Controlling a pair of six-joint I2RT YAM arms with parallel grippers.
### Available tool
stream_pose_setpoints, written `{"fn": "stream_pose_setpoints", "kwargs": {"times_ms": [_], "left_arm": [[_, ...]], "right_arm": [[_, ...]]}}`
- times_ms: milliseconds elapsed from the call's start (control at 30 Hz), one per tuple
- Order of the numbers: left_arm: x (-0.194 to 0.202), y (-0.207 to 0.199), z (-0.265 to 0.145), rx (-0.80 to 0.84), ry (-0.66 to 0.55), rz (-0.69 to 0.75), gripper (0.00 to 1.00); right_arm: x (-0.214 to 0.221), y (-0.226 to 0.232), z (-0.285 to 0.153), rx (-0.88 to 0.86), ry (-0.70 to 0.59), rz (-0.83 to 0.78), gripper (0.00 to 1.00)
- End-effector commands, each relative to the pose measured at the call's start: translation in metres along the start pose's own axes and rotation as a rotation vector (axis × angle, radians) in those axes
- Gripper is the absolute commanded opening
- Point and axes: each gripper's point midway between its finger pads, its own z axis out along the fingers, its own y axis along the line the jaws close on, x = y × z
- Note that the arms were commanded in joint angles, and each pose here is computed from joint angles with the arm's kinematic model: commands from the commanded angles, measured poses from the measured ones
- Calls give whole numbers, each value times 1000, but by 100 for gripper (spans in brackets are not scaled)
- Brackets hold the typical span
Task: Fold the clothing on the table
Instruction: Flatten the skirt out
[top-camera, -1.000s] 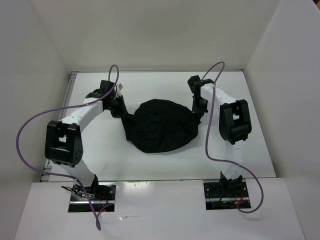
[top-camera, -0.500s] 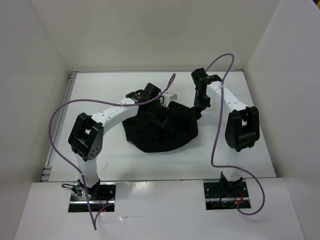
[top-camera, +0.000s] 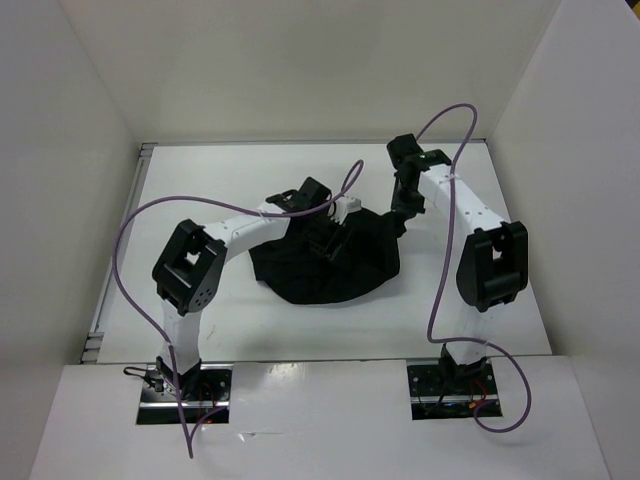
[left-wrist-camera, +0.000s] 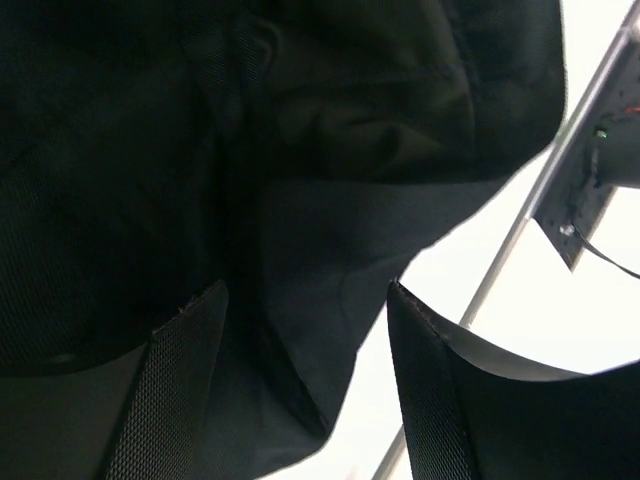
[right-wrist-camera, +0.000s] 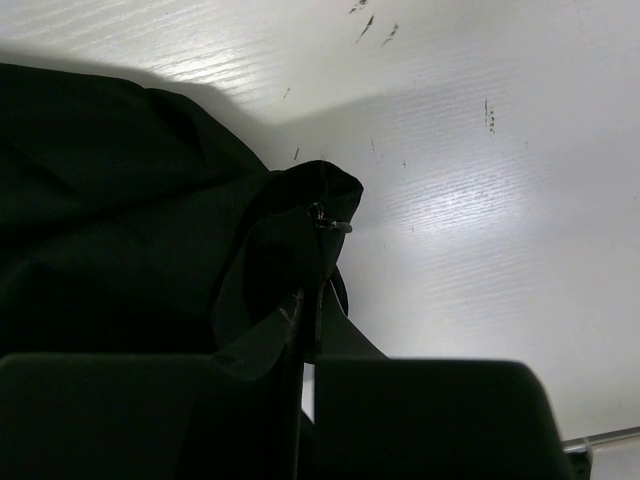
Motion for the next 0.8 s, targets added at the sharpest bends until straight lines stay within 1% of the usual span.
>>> {"fn": "stream_pose_setpoints", "kwargs": {"times_ms": [0,133,200,267,300,367,400,467,500,567,600,667,700,767], "left_arm": [[-3,6,12,3,-21,28,72],[7,13,28,6,-4,16,68],[11,16,31,5,1,12,63],[11,18,35,5,3,2,55],[11,18,35,5,3,-7,46],[7,5,28,51,-9,-4,33],[-6,-9,16,72,-45,12,19],[-25,-24,-3,72,-103,25,6],[-39,-38,-25,63,-151,48,0],[-53,-44,-46,10,-202,70,0],[-61,-56,-66,-2,-239,91,0],[-71,-58,-88,-46,-295,104,0],[-73,-64,-106,-59,-336,105,0],[-67,-61,-118,-78,-354,80,0]], "right_arm": [[-7,-6,-18,10,-64,21,0],[-8,-6,-21,5,-72,32,0],[-10,-6,-24,0,-81,35,0],[-11,-7,-28,-5,-90,38,0],[-11,-7,-28,-5,-90,38,0],[-9,-8,-28,-1,-82,36,0],[-10,-8,-32,-5,-90,38,0],[-10,-8,-32,-5,-90,47,0],[-10,-8,-32,-5,-90,48,0],[-11,-8,-33,-10,-99,51,0],[-11,-7,-33,-11,-99,60,0],[-13,-6,-32,-15,-107,62,0],[-13,-6,-32,-15,-107,62,0],[-10,-7,-30,-11,-99,60,0]]}}
